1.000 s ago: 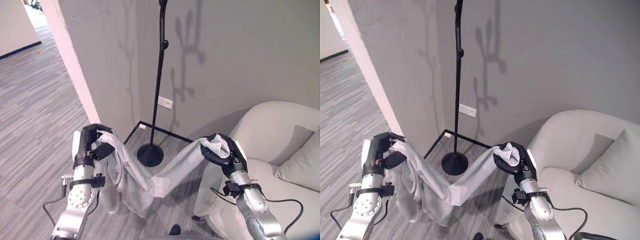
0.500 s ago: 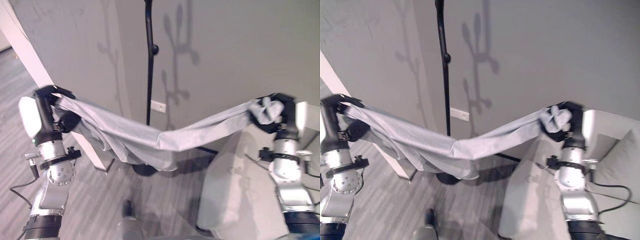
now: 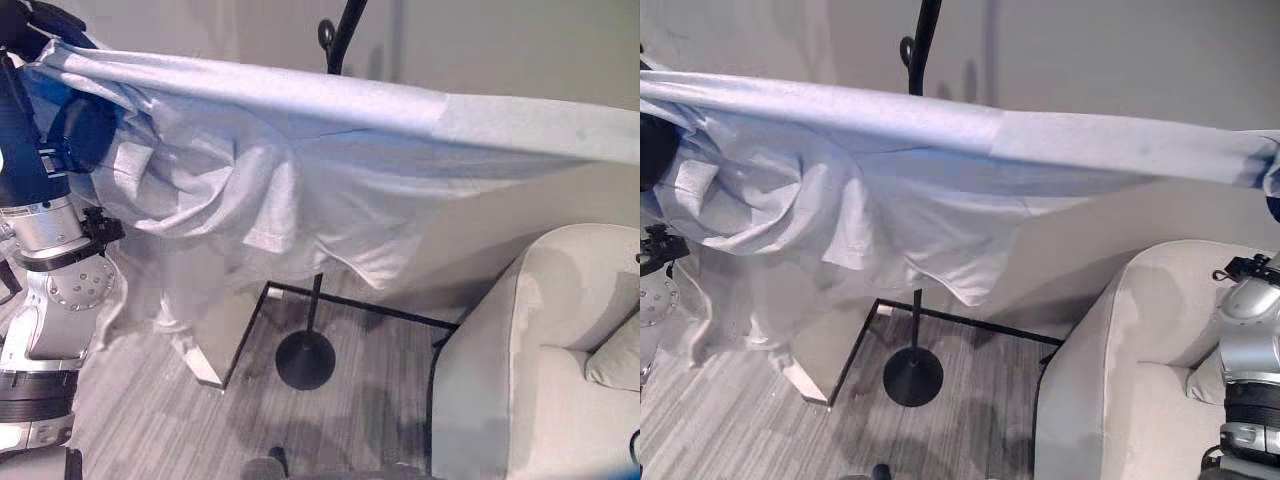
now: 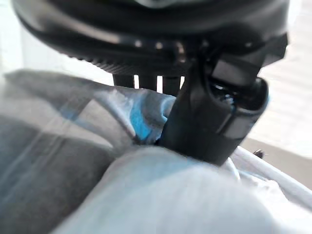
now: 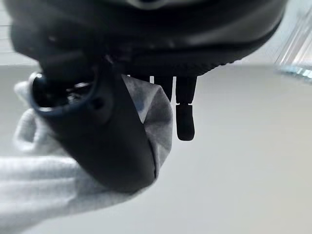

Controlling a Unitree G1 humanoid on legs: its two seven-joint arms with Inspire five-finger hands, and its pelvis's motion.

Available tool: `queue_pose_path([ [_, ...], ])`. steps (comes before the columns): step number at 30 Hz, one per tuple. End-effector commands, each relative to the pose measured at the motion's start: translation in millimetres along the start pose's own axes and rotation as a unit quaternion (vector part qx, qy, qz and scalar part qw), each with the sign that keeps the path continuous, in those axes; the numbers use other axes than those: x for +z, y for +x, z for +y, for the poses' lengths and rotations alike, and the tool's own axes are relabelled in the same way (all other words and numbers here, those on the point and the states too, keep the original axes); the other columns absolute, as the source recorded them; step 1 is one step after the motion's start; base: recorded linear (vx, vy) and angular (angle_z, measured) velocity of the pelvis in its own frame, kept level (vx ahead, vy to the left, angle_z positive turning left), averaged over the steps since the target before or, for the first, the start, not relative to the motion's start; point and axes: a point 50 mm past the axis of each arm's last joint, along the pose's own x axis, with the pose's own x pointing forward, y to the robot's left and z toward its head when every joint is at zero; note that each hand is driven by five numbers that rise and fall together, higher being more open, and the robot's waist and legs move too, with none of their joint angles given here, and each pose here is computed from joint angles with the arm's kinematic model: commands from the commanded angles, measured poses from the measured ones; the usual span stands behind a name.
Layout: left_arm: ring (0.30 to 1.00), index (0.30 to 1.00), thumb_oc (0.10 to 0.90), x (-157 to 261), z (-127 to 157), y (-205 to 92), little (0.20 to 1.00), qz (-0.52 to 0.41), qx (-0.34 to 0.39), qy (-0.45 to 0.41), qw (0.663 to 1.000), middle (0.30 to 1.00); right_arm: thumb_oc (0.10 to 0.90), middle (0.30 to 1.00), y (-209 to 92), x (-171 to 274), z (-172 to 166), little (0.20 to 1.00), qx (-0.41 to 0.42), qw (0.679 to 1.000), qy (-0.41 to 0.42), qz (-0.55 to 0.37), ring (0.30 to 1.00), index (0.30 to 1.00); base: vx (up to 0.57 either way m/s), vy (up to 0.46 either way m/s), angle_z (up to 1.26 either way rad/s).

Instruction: Hang the clothes on the sofa on the clothes rack.

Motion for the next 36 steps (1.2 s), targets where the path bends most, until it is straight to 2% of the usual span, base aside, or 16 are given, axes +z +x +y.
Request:
queue_pose_path([
  [1,0.300,0.300,0.400,1.9,16.3,38.1,0.300,-0.032,0.082,0.004,0.996,0.300,0.400,0.300,48.6,-4.4,-40.2,0.300,-0.086,0.996,-0.036,0.003,0.300,0.300,0.18,-0.269,-0.11],
  [5,0.300,0.300,0.400,-11.9,2.6,49.5,0.300,-0.005,0.058,0.019,0.998,0.300,0.400,0.300,46.4,6.0,-26.2,0.300,-0.038,0.998,-0.042,-0.023,0.300,0.300,0.14,-0.234,0.03],
  [8,0.300,0.300,0.400,-15.2,-9.0,58.3,0.300,0.009,0.048,0.008,0.999,0.300,0.400,0.300,48.8,15.8,-19.8,0.300,-0.026,0.999,-0.026,-0.037,0.300,0.300,0.18,-0.208,-0.02],
  [9,0.300,0.300,0.400,-16.8,-21.7,68.3,0.300,0.020,0.034,-0.001,0.999,0.300,0.400,0.300,52.3,24.3,-13.1,0.300,-0.017,0.999,-0.016,-0.044,0.300,0.300,0.14,-0.185,-0.20],
  [18,0.300,0.300,0.400,-19.3,-50.3,102.3,0.300,0.039,-0.014,0.011,0.999,0.300,0.400,0.300,67.7,44.1,-0.9,0.300,0.006,0.998,0.001,-0.056,0.300,0.300,0.06,-0.140,-0.04],
  [22,0.300,0.300,0.400,-24.0,-56.0,100.1,0.300,0.053,-0.039,0.018,0.998,0.300,0.400,0.300,63.9,47.0,6.5,0.300,0.041,0.997,0.004,-0.063,0.300,0.300,0.08,0.032,0.13],
  [25,0.469,0.469,0.513,-23.2,-60.9,89.3,0.469,0.056,-0.063,0.004,0.996,0.469,0.400,0.300,44.2,44.7,24.8,0.300,0.090,0.994,0.004,-0.064,0.300,0.300,0.07,0.056,0.08],
  [26,0.658,0.658,0.638,-25.6,-60.6,80.9,0.658,0.058,-0.074,0.006,0.996,0.658,0.400,0.300,34.5,43.0,31.1,0.300,0.111,0.991,0.000,-0.069,0.300,0.300,0.12,0.078,-0.06],
  [27,0.900,0.900,0.800,-29.9,-60.8,65.7,0.900,0.066,-0.095,0.009,0.993,0.900,0.400,0.300,18.0,41.8,40.4,0.300,0.149,0.986,0.000,-0.078,0.300,0.300,0.18,0.088,-0.18],
  [28,0.900,0.900,0.800,-36.6,-54.6,38.0,0.900,0.081,-0.124,0.014,0.989,0.900,0.400,0.300,-13.0,36.4,50.8,0.300,0.201,0.975,-0.005,-0.090,0.300,0.300,0.16,0.076,-0.09],
  [30,0.900,0.900,0.800,-37.7,-53.2,30.8,0.900,0.086,-0.128,0.013,0.988,0.900,0.400,0.300,-22.7,35.0,53.8,0.300,0.215,0.972,-0.003,-0.091,0.300,0.300,0.07,0.043,0.07],
  [34,0.900,0.900,0.800,-44.2,-49.9,-2.2,0.900,0.129,-0.141,0.001,0.982,0.900,0.400,0.300,-54.1,33.4,64.5,0.300,0.259,0.962,0.016,-0.085,0.300,0.300,0.04,0.033,0.06],
  [35,0.900,0.900,0.800,-45.9,-49.8,-19.2,0.900,0.154,-0.144,-0.012,0.977,0.900,0.400,0.300,-69.9,33.2,71.1,0.300,0.281,0.956,0.029,-0.075,0.300,0.300,0.04,0.032,0.01],
  [36,0.900,0.900,0.800,-46.1,-49.3,-20.0,0.900,0.154,-0.145,-0.011,0.977,0.900,0.400,0.300,-70.4,33.3,71.3,0.300,0.282,0.956,0.029,-0.075,0.300,0.300,0.04,0.031,0.04],
])
